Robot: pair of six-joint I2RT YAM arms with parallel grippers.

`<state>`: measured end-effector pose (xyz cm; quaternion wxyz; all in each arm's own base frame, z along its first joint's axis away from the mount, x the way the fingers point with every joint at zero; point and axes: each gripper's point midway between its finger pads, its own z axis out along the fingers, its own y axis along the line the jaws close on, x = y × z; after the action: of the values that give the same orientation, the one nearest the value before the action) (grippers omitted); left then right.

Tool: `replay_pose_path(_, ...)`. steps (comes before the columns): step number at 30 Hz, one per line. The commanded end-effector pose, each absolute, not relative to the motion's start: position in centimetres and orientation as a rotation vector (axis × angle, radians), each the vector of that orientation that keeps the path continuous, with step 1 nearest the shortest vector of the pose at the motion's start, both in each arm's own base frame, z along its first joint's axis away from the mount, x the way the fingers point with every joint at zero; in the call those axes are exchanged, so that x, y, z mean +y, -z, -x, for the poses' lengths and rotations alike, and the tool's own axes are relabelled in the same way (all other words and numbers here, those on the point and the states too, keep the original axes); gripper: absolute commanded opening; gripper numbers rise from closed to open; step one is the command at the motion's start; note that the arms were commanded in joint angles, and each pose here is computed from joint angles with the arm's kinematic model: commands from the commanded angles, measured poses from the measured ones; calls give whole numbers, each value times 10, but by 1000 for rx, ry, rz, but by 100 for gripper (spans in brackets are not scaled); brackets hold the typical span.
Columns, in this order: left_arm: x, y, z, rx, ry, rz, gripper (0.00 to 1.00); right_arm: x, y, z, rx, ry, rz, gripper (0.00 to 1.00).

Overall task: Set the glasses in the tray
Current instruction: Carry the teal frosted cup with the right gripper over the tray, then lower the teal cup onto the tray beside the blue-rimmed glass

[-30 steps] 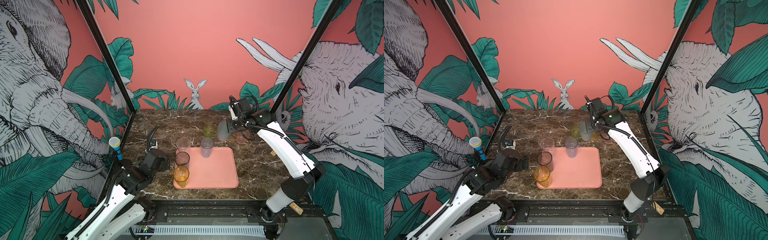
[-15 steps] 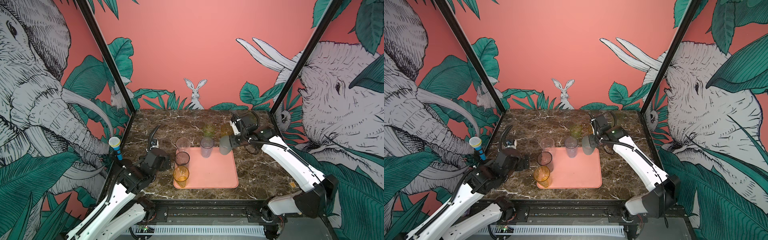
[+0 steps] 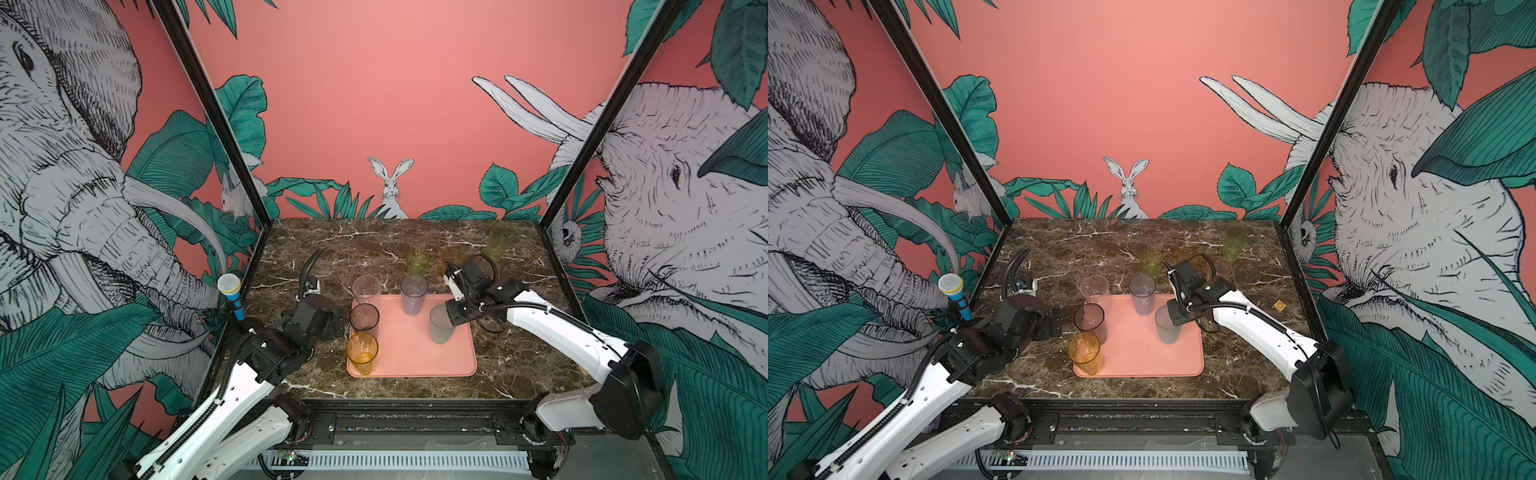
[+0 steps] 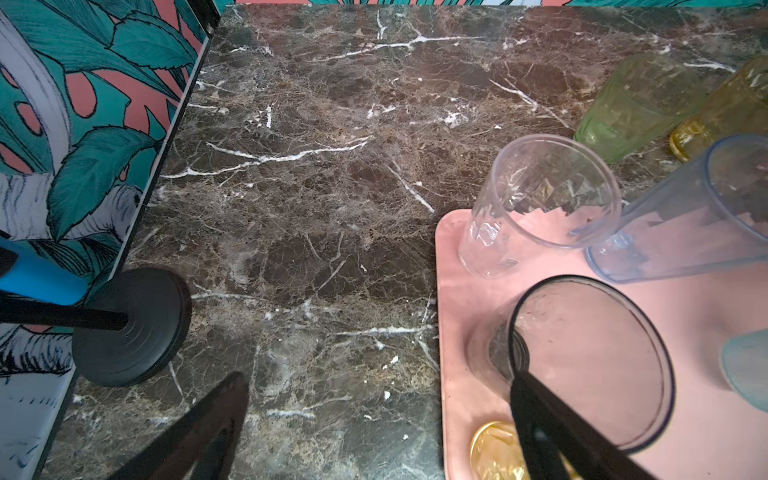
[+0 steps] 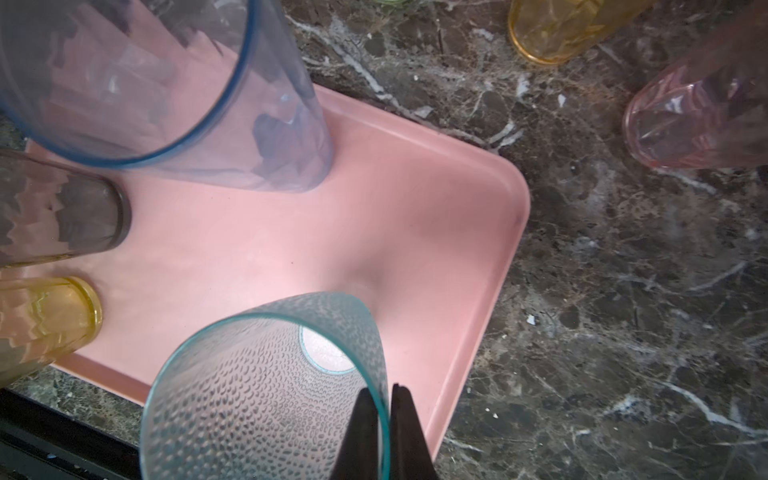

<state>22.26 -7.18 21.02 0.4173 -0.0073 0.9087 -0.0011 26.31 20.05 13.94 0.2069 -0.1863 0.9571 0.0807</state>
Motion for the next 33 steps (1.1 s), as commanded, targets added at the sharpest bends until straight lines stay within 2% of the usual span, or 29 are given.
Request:
replay_pose_path(1,-73,-218,-223,2261,44,53,99,220,-158,-266,2567,-350,482,0)
replay_pose_path(33,-67,-216,-217,2250,53,72,99,268,-139,-262,2577,-325,576,0)
